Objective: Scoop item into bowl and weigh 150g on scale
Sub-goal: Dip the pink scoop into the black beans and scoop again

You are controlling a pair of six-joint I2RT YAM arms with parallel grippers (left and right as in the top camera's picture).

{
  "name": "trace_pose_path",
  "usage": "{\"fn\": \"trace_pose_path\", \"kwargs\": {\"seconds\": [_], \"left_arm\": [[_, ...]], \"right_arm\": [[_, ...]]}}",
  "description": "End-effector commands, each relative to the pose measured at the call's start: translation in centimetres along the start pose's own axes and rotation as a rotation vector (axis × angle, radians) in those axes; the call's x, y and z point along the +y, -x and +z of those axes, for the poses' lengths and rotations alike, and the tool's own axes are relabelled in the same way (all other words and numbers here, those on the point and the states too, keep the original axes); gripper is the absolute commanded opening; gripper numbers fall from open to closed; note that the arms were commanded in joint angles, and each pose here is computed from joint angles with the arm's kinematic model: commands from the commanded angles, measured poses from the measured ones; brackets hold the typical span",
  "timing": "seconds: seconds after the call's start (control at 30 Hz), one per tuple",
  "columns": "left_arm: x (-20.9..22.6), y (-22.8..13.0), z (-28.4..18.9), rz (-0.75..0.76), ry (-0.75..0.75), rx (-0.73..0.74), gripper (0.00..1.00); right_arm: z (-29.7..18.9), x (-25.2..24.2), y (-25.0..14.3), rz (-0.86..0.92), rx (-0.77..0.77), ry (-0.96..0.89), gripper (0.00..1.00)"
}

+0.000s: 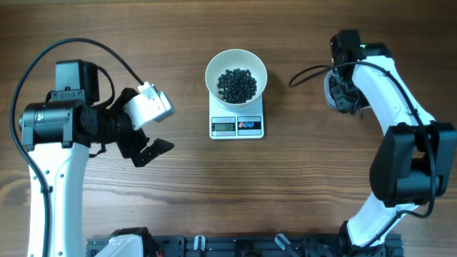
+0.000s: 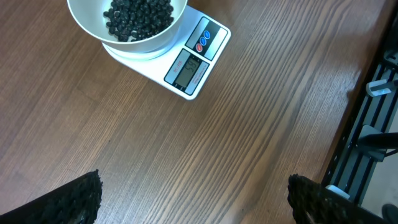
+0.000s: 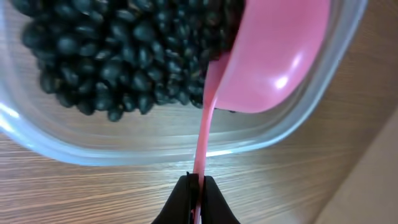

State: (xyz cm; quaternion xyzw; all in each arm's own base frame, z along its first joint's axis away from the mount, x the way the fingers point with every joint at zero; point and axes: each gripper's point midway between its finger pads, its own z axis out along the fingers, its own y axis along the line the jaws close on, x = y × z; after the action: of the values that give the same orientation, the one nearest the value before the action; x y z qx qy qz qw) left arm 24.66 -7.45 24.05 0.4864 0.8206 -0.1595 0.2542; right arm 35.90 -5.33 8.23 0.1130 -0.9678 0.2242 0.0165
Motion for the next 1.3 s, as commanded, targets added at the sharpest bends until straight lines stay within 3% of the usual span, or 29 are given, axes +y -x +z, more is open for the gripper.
{"fn": "trace_pose_path", "kwargs": {"seconds": [0.0, 0.6, 1.27], "left_arm": [[-0.1, 0.9, -0.7, 0.034, 0.014, -0.035, 1.0], [-0.1, 0.9, -0.7, 0.034, 0.014, -0.035, 1.0], [-0.1, 0.9, -0.7, 0.034, 0.014, -0.035, 1.0]], "right_arm": [[-0.6, 1.2, 1.4, 0.0, -0.044, 0.095, 0.04], [-2.5, 3.7, 1.2, 0.012, -0.086, 0.299, 0.04], [-2.3, 1.7, -0.7, 0.232, -0.084, 0.647, 0.04]]}}
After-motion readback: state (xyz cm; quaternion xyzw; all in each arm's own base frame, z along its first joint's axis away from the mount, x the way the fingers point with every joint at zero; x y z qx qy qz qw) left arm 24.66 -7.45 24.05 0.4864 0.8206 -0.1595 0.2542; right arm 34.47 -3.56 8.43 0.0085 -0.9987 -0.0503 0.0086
